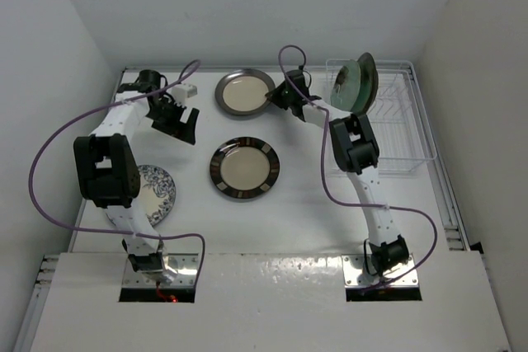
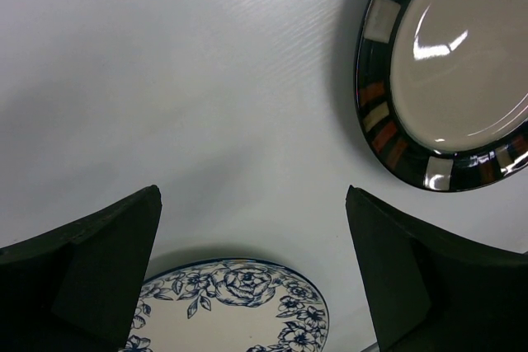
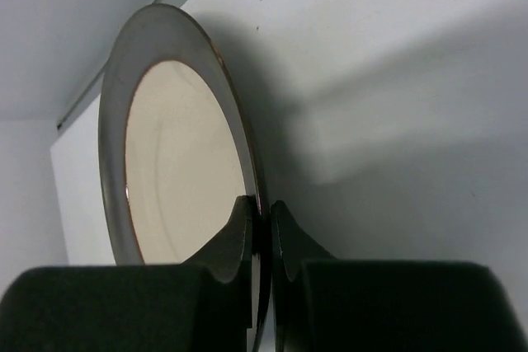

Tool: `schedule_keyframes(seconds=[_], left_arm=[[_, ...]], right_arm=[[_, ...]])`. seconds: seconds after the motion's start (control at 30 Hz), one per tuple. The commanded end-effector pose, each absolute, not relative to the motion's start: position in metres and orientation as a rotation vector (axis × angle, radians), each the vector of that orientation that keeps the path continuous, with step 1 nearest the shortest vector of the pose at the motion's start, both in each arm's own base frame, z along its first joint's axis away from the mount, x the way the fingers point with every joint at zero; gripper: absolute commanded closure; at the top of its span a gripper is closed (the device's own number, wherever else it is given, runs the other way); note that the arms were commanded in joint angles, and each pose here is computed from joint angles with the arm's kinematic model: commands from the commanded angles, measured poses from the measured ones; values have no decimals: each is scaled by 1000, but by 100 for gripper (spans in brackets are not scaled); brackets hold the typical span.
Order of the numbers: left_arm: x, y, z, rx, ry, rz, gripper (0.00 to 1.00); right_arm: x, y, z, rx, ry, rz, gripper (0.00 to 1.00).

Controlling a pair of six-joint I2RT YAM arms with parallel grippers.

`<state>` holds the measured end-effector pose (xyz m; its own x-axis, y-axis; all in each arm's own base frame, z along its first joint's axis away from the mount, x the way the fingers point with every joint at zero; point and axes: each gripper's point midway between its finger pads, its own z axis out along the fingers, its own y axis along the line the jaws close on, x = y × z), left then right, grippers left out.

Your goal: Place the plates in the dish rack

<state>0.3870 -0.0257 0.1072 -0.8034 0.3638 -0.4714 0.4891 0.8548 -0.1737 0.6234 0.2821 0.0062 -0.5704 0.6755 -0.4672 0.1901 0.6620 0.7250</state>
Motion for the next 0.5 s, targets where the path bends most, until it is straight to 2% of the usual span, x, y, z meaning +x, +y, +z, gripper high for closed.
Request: schedule_keyframes(seconds=[0.0,0.07,0.1,0.13,0.2,0.23,0.27,0.33,0.37,0.4,0.47], left_arm=[[393,-26,118,637,2560,-428,1],[399,-26,126,639,2538,-415,1],[399,-30,123,642,2535,-448,3],[402,-35,129,659,2514,-456,3],[405,-42,134,689,2486,-466,3],[408,-47,139,721,2466,-460,3],[411,-47,142,722,2454,-454,3],[409,-58,143,753,2442,-478,3],[411,-60,147,756,2427,-488,3],[410,-66,148,769,2419,-506,3],[409,-70,148,781,2416,-510,3]], right_arm=[[609,280,58,414,2090,734,100],[602,280,107,303,2024,775,100],[606,276,181,223,1870,801,100],[607,270,203,197,1833,817,100],[599,263,294,120,1679,863,100],[601,249,311,78,1649,814,100],[589,240,369,45,1552,811,100],[588,212,394,17,1513,732,100],[572,199,432,12,1444,723,100],[572,181,436,31,1438,700,100],[551,150,480,44,1352,657,100]])
